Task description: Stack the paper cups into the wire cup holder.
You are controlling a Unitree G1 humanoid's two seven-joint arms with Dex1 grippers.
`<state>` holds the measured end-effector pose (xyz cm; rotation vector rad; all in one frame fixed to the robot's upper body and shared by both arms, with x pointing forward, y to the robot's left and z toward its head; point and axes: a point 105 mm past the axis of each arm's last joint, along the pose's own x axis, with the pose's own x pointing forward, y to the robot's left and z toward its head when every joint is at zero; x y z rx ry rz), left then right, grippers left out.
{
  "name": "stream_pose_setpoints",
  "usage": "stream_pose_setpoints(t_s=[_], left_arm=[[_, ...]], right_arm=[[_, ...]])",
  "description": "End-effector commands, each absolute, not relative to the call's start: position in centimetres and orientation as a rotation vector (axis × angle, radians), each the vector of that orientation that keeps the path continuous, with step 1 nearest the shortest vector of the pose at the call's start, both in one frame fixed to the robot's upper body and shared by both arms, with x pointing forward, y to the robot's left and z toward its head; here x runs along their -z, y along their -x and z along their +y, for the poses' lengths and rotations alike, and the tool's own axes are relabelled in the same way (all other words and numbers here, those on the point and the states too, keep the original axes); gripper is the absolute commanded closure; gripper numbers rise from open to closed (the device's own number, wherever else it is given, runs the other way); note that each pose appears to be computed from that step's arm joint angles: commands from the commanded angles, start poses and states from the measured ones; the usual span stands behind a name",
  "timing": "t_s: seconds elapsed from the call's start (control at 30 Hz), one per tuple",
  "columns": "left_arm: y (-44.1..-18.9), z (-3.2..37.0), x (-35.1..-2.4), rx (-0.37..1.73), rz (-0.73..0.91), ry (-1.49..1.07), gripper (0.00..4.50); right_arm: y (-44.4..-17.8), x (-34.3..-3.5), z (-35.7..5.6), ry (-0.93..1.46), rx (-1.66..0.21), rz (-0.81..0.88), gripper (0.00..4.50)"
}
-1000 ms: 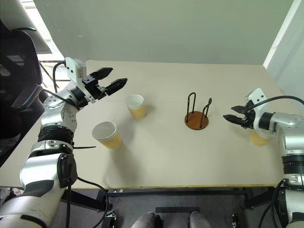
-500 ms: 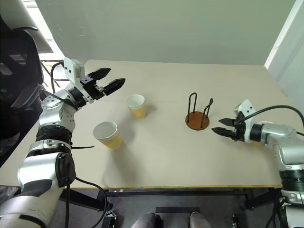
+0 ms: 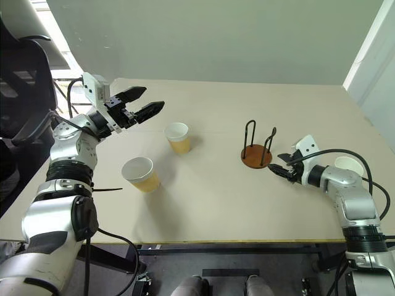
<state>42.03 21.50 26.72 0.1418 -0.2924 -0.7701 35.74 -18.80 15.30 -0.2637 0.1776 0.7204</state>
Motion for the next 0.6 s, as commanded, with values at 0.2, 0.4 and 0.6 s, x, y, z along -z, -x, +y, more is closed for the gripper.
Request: stream_pose_setpoints(t_s=[0.2,0.4,0.6], left_arm=[[-39.7,19.9,-26.2,1.033,-0.237,-0.364,0.04],[-38.1,19.7,-25.7,1.231,-0.137,-0.382,0.04],[-37.9,19.4,-26.1,1.266,-0.158,-0.364,0.04]], right_arm=[[-36.4,-17.0,-18.7,0.287,-0.713,0.118,1.84],[-36.7,-17.4,-18.9,0.290,-0.704,0.107,1.84],[-37.1,-17.7,-18.8,0.295,-0.697,0.096,1.84]])
